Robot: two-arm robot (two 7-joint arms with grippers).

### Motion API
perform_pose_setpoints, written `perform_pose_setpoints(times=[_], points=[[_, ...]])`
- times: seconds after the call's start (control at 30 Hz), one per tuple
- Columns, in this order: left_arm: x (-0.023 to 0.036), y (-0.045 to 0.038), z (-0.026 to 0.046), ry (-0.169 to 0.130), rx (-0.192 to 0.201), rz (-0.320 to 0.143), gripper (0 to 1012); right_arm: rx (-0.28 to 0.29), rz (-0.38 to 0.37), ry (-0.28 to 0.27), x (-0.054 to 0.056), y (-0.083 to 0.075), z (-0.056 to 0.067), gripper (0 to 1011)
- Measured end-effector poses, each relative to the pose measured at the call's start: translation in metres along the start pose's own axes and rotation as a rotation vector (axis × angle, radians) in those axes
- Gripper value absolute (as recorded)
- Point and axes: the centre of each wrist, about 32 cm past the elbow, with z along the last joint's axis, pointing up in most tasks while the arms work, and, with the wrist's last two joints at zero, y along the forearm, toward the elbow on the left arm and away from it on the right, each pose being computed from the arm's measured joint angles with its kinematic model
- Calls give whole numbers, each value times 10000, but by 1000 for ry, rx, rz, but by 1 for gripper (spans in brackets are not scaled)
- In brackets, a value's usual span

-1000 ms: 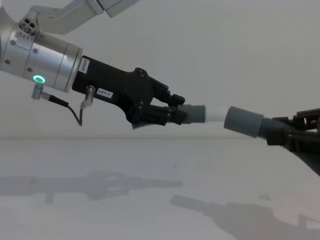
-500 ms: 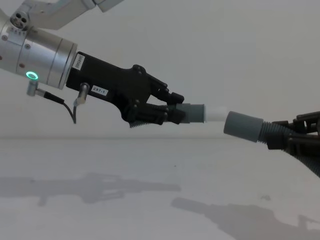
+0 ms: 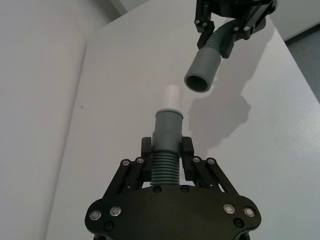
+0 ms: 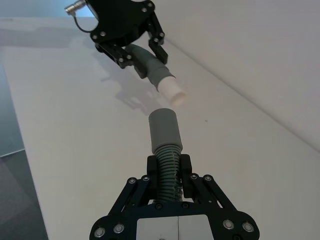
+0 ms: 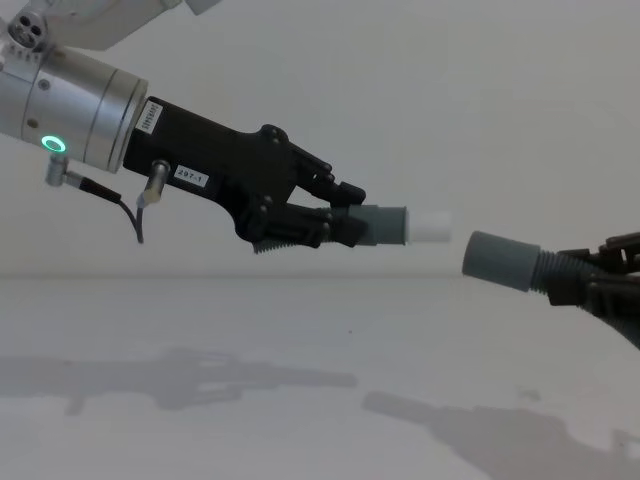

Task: Use both hands to pick up one end of the pipe from the table, align the ends, and insert them.

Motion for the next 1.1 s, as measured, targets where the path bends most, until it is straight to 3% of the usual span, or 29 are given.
perform_pose_setpoints(times=[1.1], points=[[31,-79,-26,9,-15,-25,333,-20,-32,26,5,-34,-33,265]])
